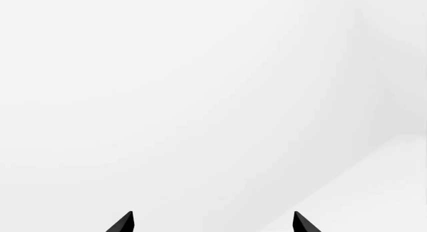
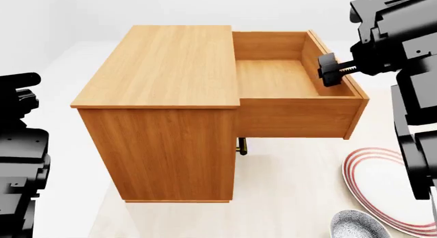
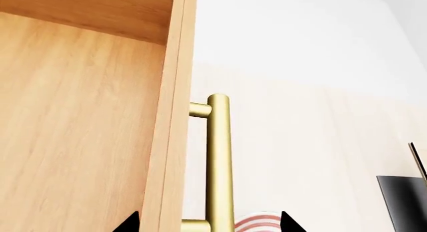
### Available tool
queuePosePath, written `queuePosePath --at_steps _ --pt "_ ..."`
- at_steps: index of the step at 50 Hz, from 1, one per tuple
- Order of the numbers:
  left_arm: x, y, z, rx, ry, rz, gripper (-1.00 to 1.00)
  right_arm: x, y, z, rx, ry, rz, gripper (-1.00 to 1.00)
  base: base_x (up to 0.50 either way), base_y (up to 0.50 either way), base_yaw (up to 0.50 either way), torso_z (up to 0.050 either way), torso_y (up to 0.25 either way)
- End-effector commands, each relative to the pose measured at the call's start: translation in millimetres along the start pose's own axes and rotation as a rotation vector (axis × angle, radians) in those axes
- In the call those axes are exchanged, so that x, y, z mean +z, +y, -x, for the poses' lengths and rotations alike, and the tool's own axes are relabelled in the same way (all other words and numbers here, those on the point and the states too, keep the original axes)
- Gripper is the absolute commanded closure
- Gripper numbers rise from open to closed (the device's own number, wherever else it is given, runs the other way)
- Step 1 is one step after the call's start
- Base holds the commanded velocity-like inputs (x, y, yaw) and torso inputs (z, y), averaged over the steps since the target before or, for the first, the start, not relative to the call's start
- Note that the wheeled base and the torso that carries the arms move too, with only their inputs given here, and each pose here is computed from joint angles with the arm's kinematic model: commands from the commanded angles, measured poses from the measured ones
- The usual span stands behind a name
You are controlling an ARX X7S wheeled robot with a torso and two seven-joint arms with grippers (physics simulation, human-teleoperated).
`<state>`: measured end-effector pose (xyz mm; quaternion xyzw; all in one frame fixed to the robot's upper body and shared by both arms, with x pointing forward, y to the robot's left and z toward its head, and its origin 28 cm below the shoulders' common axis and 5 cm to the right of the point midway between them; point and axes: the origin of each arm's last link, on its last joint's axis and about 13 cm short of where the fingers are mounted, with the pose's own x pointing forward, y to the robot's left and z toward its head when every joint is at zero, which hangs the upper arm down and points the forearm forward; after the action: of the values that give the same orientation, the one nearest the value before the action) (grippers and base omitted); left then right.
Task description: Open the top drawer of the cabinet and put the bowl in it.
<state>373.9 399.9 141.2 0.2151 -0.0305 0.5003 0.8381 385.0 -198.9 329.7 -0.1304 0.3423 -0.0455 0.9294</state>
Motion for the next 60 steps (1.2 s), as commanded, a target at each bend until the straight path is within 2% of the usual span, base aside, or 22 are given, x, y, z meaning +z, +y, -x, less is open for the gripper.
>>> queuePosePath --at_steps 1,9,14,20,23,36,40,41,43,45,49,50,52,54,56,60 --pt "1 0.4 -1 -0.001 0.001 0.006 -1.00 -10 -24.9 0 -0.266 0.080 0.111 -1.00 0.00 0.00 0.00 0.000 0.000" --pt "0 1.6 -1 0.002 0.005 0.008 -1.00 -11 -24.7 -4 -0.327 0.092 0.151 -1.00 0.00 0.00 0.00 0.000 0.000" --pt "-1 1.7 -1 0.002 0.007 0.007 -1.00 -2 -29.9 7 -0.289 0.008 0.065 -1.00 0.00 0.00 0.00 0.000 0.000" --pt "-1 2.0 -1 0.003 0.008 0.006 -1.00 8 -44.8 40 -0.130 -0.143 -0.103 -1.00 0.00 0.00 0.00 0.000 0.000" --pt "-2 2.2 -1 0.004 0.009 0.005 -1.00 9 -53.4 56 -0.091 -0.207 -0.170 -1.00 0.00 0.00 0.00 0.000 0.000" --pt "0 1.6 -2 0.003 0.006 0.009 -1.00 -13 -79.9 87 -0.075 -0.326 -0.332 -1.00 0.00 0.00 0.00 0.000 0.000" --pt "1 1.5 -2 0.002 0.005 0.009 -1.00 -25 -84.1 92 -0.104 -0.376 -0.363 -1.00 0.00 0.00 0.00 0.000 0.000" --pt "1 1.4 -2 0.002 0.005 0.010 -1.00 -32 -83.3 94 -0.125 -0.423 -0.354 -1.00 0.00 0.00 0.00 0.000 0.000" --pt "1 1.3 -2 0.002 0.005 0.009 -1.00 -43 -82.1 99 -0.215 -0.547 -0.347 -1.00 0.00 0.00 0.00 0.000 0.000" --pt "1 1.1 -2 0.002 0.005 0.010 -1.00 -53 -81.5 101 -0.298 -0.596 -0.333 -1.00 0.00 0.00 0.00 0.000 0.000" --pt "2 1.0 -2 0.001 0.005 0.014 -1.00 -75 -86.1 105 -0.200 -0.581 -0.374 -1.00 0.00 0.00 0.00 0.000 0.000" --pt "2 1.1 -2 0.002 0.006 0.015 -1.00 -82 -91.5 104 -0.223 -0.553 -0.402 -1.00 0.00 0.00 0.00 0.000 0.000" --pt "2 1.5 -2 0.003 0.007 0.016 -1.00 -98 -100.1 106 -0.340 -0.460 -0.418 -1.00 0.00 0.00 0.00 0.000 0.000" --pt "2 2.0 -3 0.005 0.008 0.017 -1.00 -111 -95.2 106 -0.269 -0.411 -0.390 -1.00 0.00 0.00 0.00 0.000 0.000" --pt "2 2.6 -3 0.008 0.010 0.018 -1.00 -122 -85.1 112 -0.101 -0.420 -0.351 -1.00 0.00 0.00 0.00 0.000 0.000" --pt "1 3.1 -3 0.010 0.014 0.019 -1.00 -149 -83.5 114 -0.050 -0.384 -0.387 -1.00 0.00 0.00 0.00 0.000 0.000"
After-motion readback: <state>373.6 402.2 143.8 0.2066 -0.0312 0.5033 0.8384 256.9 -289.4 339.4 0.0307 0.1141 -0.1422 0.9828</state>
